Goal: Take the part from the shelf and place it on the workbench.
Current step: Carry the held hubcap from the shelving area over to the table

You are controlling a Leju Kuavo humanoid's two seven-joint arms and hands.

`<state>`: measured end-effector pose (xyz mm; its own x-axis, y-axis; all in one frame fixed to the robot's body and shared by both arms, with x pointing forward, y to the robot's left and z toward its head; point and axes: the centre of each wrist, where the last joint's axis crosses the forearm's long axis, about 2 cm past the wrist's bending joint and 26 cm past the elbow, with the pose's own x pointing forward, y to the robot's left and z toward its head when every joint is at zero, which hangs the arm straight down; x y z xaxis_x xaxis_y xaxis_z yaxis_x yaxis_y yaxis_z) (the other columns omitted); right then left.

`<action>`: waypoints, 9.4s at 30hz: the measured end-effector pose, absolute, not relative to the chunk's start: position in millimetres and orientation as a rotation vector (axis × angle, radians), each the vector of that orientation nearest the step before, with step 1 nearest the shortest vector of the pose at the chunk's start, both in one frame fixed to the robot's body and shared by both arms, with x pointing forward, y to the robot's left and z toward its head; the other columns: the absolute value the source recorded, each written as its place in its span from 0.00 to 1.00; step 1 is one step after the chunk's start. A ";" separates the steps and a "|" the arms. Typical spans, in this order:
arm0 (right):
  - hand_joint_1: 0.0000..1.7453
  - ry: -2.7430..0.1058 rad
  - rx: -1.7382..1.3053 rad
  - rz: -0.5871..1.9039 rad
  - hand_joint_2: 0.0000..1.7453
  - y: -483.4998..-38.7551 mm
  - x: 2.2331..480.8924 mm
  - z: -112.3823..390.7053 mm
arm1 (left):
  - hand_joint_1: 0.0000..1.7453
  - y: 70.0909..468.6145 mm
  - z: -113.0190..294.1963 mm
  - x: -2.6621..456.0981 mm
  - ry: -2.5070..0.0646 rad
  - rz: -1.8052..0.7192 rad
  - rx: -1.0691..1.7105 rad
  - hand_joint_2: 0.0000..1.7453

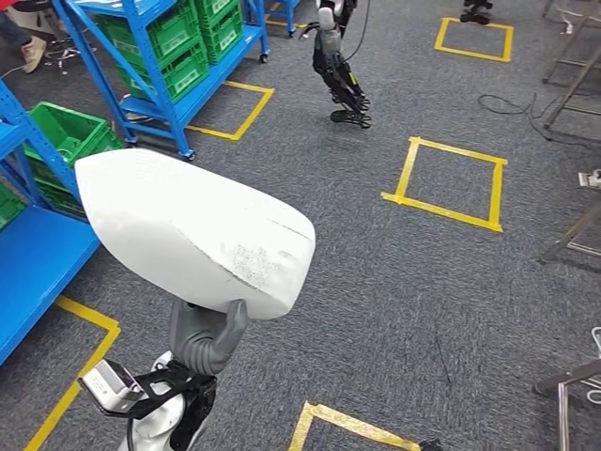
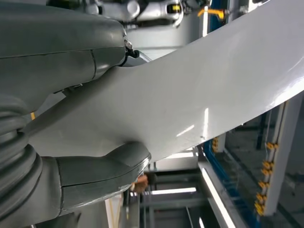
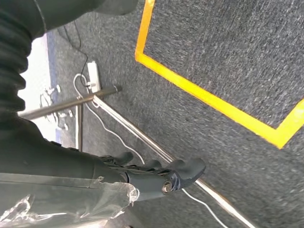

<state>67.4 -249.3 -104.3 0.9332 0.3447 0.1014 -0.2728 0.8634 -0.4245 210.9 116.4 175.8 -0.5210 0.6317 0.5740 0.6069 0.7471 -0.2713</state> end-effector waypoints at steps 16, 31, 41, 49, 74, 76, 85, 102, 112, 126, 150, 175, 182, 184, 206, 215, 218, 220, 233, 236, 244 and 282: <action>0.00 -0.170 -0.418 0.321 1.00 -248.4 67.1 -104.2 | 1.00 115.3 176.5 209.6 -2.284 0.042 -0.879 1.00; 0.00 -0.167 -0.418 0.317 1.00 -248.5 67.7 -104.2 | 1.00 115.9 176.1 209.4 -2.283 0.032 -0.883 1.00; 0.00 -0.160 -0.413 0.316 1.00 -248.4 66.6 -104.4 | 1.00 115.0 176.9 209.7 -2.284 0.039 -0.888 1.00; 0.00 -0.156 -0.412 0.314 1.00 -248.2 68.0 -104.2 | 1.00 115.1 177.2 210.1 -2.285 0.039 -0.890 1.00; 0.00 -0.152 -0.409 0.311 1.00 -248.7 66.2 -104.5 | 1.00 113.6 178.1 211.4 -2.282 0.022 -0.916 1.00; 0.00 -0.153 -0.411 0.307 1.00 -248.9 65.7 -104.6 | 1.00 113.4 178.0 211.4 -2.280 0.024 -0.921 1.00; 0.00 -0.149 -0.413 0.294 1.00 -248.4 67.5 -104.2 | 1.00 113.0 178.4 211.4 -2.280 0.029 -0.922 1.00; 0.00 -0.138 -0.409 0.290 1.00 -247.9 65.7 -104.5 | 1.00 111.8 179.0 211.2 -2.277 0.044 -0.930 1.00; 0.00 -0.128 -0.393 0.286 1.00 -249.4 67.3 -104.6 | 1.00 111.3 179.8 211.8 -2.282 0.039 -0.928 1.00; 0.00 -0.114 -0.381 0.279 1.00 -249.8 66.3 -104.9 | 1.00 111.3 180.1 213.3 -2.283 0.031 -0.933 1.00; 0.00 -0.115 -0.381 0.285 1.00 -250.6 67.1 -104.8 | 1.00 106.1 183.8 215.7 -2.287 -0.003 -0.968 1.00; 0.00 0.004 -0.522 0.421 1.00 -250.1 69.8 -103.6 | 1.00 99.2 186.8 214.8 -2.185 0.174 -1.019 1.00; 0.00 0.018 -0.526 0.427 1.00 -250.5 69.1 -103.8 | 1.00 99.1 185.1 214.7 -2.146 0.221 -1.022 1.00; 0.00 0.019 -0.527 0.430 1.00 -250.5 68.7 -103.8 | 1.00 99.1 184.8 214.5 -2.142 0.225 -1.024 1.00; 0.00 -0.029 -0.526 0.496 1.00 -252.3 72.2 -103.5 | 1.00 94.4 189.6 214.7 -2.209 0.116 -1.242 1.00; 0.00 -0.033 -0.522 0.503 1.00 -253.6 72.8 -103.6 | 1.00 95.2 191.1 214.8 -2.212 0.075 -1.275 1.00; 0.00 -0.035 -0.522 0.502 1.00 -253.5 72.9 -103.6 | 1.00 95.1 191.1 214.9 -2.211 0.082 -1.276 1.00; 0.00 -0.036 -0.521 0.502 1.00 -253.5 72.8 -103.6 | 1.00 95.2 191.1 214.9 -2.210 0.087 -1.276 1.00; 0.00 -0.031 -0.518 0.506 1.00 -255.4 71.8 -104.0 | 1.00 96.0 189.1 214.3 -2.212 0.072 -1.272 1.00; 0.00 -0.029 -0.517 0.507 1.00 -255.4 71.3 -104.1 | 1.00 96.1 188.1 213.6 -2.211 0.064 -1.273 1.00; 0.00 -0.025 -0.513 0.530 1.00 -256.1 68.7 -104.6 | 1.00 98.3 177.7 205.1 -2.190 0.022 -1.235 1.00; 0.00 -0.034 -0.496 0.568 1.00 -250.1 70.4 -104.1 | 1.00 104.5 178.4 201.7 -2.205 0.048 -1.218 1.00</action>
